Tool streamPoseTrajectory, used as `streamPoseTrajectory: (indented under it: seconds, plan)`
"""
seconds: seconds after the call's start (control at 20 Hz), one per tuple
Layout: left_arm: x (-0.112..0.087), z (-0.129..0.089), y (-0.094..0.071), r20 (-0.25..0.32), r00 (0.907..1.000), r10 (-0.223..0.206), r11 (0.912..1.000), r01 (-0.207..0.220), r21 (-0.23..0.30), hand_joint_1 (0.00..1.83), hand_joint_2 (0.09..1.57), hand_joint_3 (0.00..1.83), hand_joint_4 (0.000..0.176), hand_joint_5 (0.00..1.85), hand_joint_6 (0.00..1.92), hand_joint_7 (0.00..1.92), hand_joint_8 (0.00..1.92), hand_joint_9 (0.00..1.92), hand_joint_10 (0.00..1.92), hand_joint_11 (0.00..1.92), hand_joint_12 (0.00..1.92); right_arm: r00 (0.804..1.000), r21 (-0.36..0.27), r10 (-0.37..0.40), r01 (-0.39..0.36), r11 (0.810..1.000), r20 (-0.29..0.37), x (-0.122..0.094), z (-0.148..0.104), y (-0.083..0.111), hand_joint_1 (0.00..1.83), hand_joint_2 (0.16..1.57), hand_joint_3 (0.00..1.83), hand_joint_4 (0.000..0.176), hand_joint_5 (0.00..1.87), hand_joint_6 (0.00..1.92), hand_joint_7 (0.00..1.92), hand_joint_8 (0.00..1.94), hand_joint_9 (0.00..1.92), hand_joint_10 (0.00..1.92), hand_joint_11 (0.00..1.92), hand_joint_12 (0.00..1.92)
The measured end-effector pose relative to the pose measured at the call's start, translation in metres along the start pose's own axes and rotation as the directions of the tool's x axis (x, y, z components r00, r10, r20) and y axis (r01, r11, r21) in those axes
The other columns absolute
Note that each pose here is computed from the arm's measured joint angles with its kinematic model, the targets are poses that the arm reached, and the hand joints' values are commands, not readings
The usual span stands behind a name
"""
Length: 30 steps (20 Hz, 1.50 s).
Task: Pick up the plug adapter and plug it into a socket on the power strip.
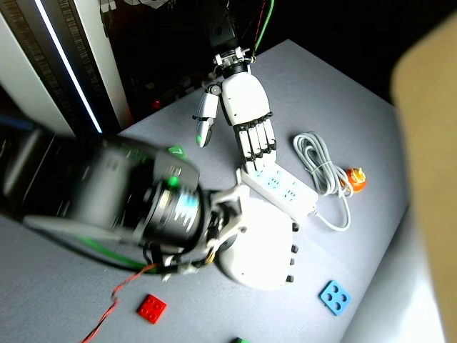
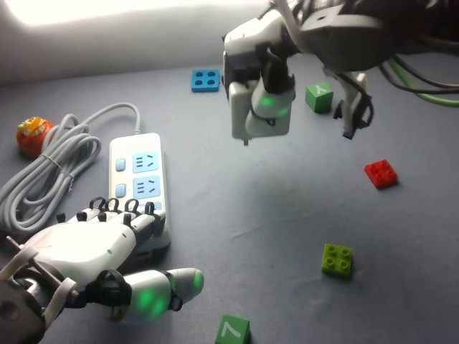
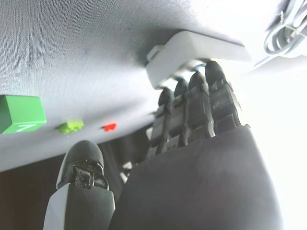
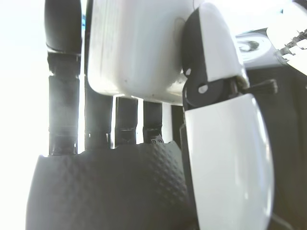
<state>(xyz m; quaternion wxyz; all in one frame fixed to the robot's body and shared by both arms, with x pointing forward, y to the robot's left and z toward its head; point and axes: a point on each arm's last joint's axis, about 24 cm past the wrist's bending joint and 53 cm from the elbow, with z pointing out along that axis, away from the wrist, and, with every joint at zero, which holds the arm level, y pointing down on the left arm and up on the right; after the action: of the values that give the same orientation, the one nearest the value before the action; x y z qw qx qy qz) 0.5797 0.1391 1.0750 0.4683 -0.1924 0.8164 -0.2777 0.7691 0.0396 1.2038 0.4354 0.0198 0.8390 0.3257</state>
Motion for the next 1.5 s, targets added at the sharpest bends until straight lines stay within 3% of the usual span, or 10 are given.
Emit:
streamPoseTrajectory:
  seconds: [0.1, 0.2, 0.35, 0.5, 0.6, 0.75, 0.95, 1.05, 1.25, 1.5]
  plan:
    - [0.000, 0.000, 0.000, 0.000, 1.0000, 0.002, 1.0000, -0.002, 0.000, 0.00, 1.19, 0.00, 0.000, 0.12, 0.00, 0.15, 0.00, 0.14, 0.00, 0.00, 0.27, 0.997, 0.033, 0.067, -0.068, 0.997, 0.039, -0.007, 0.002, 0.002, 1.24, 1.09, 0.00, 0.000, 0.93, 1.01, 1.15, 0.76, 1.34, 0.01, 0.95, 0.91]
    - [0.000, 0.000, 0.000, 0.001, 1.0000, 0.001, 1.0000, -0.001, -0.001, 0.00, 1.19, 0.00, 0.000, 0.13, 0.00, 0.16, 0.00, 0.15, 0.00, 0.00, 0.30, 0.997, 0.040, 0.042, -0.044, 0.998, 0.058, -0.007, 0.005, 0.011, 1.24, 1.09, 0.00, 0.000, 0.93, 1.01, 1.15, 0.76, 1.34, 0.01, 0.95, 0.91]
    - [0.000, -0.001, 0.000, 0.002, 1.0000, 0.001, 1.0000, -0.001, -0.001, 0.00, 1.20, 0.00, 0.000, 0.13, 0.00, 0.16, 0.00, 0.15, 0.00, 0.00, 0.30, 0.998, 0.013, 0.005, -0.006, 1.000, 0.063, -0.001, 0.013, 0.040, 1.24, 1.10, 0.00, 0.000, 0.92, 1.02, 1.14, 0.78, 1.34, 0.00, 0.95, 0.91]
    - [0.000, 0.000, 0.000, 0.002, 1.0000, 0.002, 1.0000, -0.002, 0.000, 0.00, 1.19, 0.00, 0.000, 0.12, 0.00, 0.16, 0.00, 0.15, 0.00, 0.00, 0.31, 0.997, -0.025, 0.061, -0.060, 0.998, 0.056, 0.010, 0.026, 0.071, 1.24, 1.10, 0.00, 0.000, 0.91, 1.04, 1.13, 0.80, 1.33, 0.00, 0.94, 0.90]
    - [0.000, 0.000, 0.000, 0.002, 1.0000, 0.002, 1.0000, -0.002, 0.001, 0.00, 1.19, 0.00, 0.000, 0.13, 0.00, 0.17, 0.00, 0.16, 0.00, 0.00, 0.31, 0.996, -0.038, 0.059, -0.057, 0.998, 0.059, 0.012, 0.034, 0.084, 1.24, 1.09, 0.00, 0.000, 0.93, 1.01, 1.14, 0.78, 1.33, 0.00, 0.94, 0.90]
    - [0.000, 0.000, 0.000, 0.003, 1.0000, 0.001, 1.0000, -0.001, 0.000, 0.00, 1.19, 0.00, 0.000, 0.14, 0.00, 0.17, 0.00, 0.15, 0.00, 0.00, 0.30, 0.997, -0.040, 0.043, -0.040, 0.998, 0.068, 0.013, 0.041, 0.093, 1.25, 1.08, 0.00, 0.000, 0.96, 0.96, 1.18, 0.71, 1.35, 0.01, 0.96, 0.90]
    - [0.000, 0.000, 0.000, 0.003, 1.0000, 0.002, 1.0000, -0.002, 0.000, 0.00, 1.20, 0.00, 0.000, 0.13, 0.00, 0.15, 0.00, 0.14, 0.00, 0.00, 0.27, 0.996, -0.057, -0.023, 0.028, 0.998, 0.085, 0.018, 0.045, 0.109, 1.24, 1.09, 0.00, 0.000, 0.93, 1.01, 1.15, 0.78, 1.33, 0.00, 0.94, 0.93]
    - [0.000, 0.000, 0.000, 0.003, 1.0000, 0.002, 1.0000, -0.002, 0.000, 0.00, 1.20, 0.00, 0.000, 0.13, 0.00, 0.17, 0.00, 0.15, 0.00, 0.00, 0.29, 0.996, -0.080, -0.041, 0.047, 0.996, 0.075, 0.030, 0.049, 0.118, 1.24, 1.09, 0.00, 0.000, 0.93, 1.01, 1.15, 0.77, 1.34, 0.00, 0.94, 0.93]
    - [0.000, 0.000, 0.000, 0.005, 1.0000, 0.002, 1.0000, -0.002, 0.000, 0.00, 1.19, 0.00, 0.000, 0.14, 0.00, 0.17, 0.00, 0.16, 0.00, 0.00, 0.31, 0.998, -0.070, -0.045, 0.048, 0.996, 0.045, 0.050, 0.057, 0.115, 1.24, 1.10, 0.00, 0.000, 0.92, 1.03, 1.13, 0.80, 1.32, 0.00, 0.93, 0.94]
    - [0.000, 0.000, 0.000, 0.005, 1.0000, 0.000, 1.0000, 0.000, -0.001, 0.00, 1.20, 0.00, 0.000, 0.13, 0.00, 0.16, 0.00, 0.15, 0.00, 0.00, 0.28, 0.994, -0.076, -0.074, 0.080, 0.994, 0.085, 0.046, 0.059, 0.115, 1.24, 1.09, 0.00, 0.000, 0.93, 1.00, 1.15, 0.77, 1.34, 0.01, 0.94, 0.94]
